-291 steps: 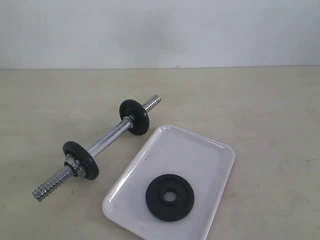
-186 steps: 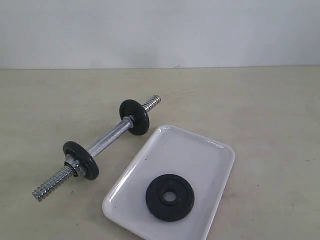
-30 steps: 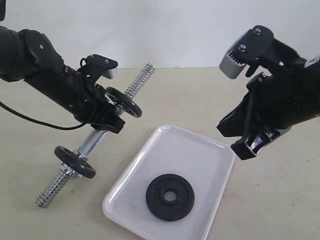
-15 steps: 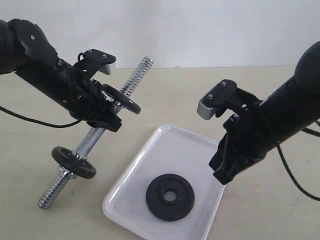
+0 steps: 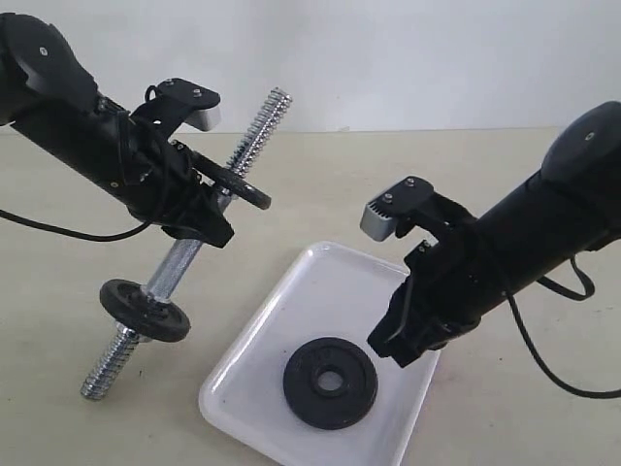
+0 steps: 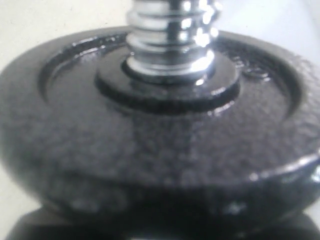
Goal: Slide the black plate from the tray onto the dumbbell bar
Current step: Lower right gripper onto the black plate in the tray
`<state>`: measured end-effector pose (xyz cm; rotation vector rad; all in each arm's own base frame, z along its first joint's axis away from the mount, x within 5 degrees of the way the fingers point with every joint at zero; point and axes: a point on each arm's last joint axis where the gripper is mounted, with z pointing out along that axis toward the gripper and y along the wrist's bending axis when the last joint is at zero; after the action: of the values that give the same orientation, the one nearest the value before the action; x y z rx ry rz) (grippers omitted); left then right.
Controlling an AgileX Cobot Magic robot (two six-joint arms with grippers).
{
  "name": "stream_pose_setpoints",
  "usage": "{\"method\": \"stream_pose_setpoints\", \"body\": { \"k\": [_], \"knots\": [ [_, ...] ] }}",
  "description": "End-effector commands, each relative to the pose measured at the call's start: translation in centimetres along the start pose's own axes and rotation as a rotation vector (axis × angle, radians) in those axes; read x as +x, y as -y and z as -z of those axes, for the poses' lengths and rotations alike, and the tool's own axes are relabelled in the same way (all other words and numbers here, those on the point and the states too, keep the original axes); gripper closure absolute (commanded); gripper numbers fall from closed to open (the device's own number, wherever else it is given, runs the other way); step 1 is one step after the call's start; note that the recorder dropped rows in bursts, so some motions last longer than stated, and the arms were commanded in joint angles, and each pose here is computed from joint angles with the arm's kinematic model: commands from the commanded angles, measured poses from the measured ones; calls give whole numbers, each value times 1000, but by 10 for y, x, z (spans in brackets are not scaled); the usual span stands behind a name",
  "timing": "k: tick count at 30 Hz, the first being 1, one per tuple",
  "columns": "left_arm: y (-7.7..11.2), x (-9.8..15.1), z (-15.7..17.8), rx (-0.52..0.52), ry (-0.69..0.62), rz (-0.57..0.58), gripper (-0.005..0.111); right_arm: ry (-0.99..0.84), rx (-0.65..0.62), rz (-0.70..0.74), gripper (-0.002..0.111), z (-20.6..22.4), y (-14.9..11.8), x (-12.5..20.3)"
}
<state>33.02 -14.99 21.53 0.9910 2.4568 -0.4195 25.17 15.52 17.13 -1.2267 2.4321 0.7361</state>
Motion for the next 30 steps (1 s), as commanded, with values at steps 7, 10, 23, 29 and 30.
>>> {"method": "stream_pose_setpoints", "body": {
  "k": [7,10,23,29,30],
  "knots": [
    [4,-21,27,-31,149,26,102,-9,-4,125,67,-28,-50,-18],
    [4,-20,27,-27,145,26,102,-35,50,69,67,-34,-62,-24],
    [5,-20,27,-25,140,23,102,-202,267,1,53,-25,-56,-34],
    [4,-20,27,-28,143,23,102,-269,257,-34,45,-40,-52,-26],
    [4,-20,27,-28,143,23,102,-290,253,-39,45,-45,-51,-24]
  ]
}}
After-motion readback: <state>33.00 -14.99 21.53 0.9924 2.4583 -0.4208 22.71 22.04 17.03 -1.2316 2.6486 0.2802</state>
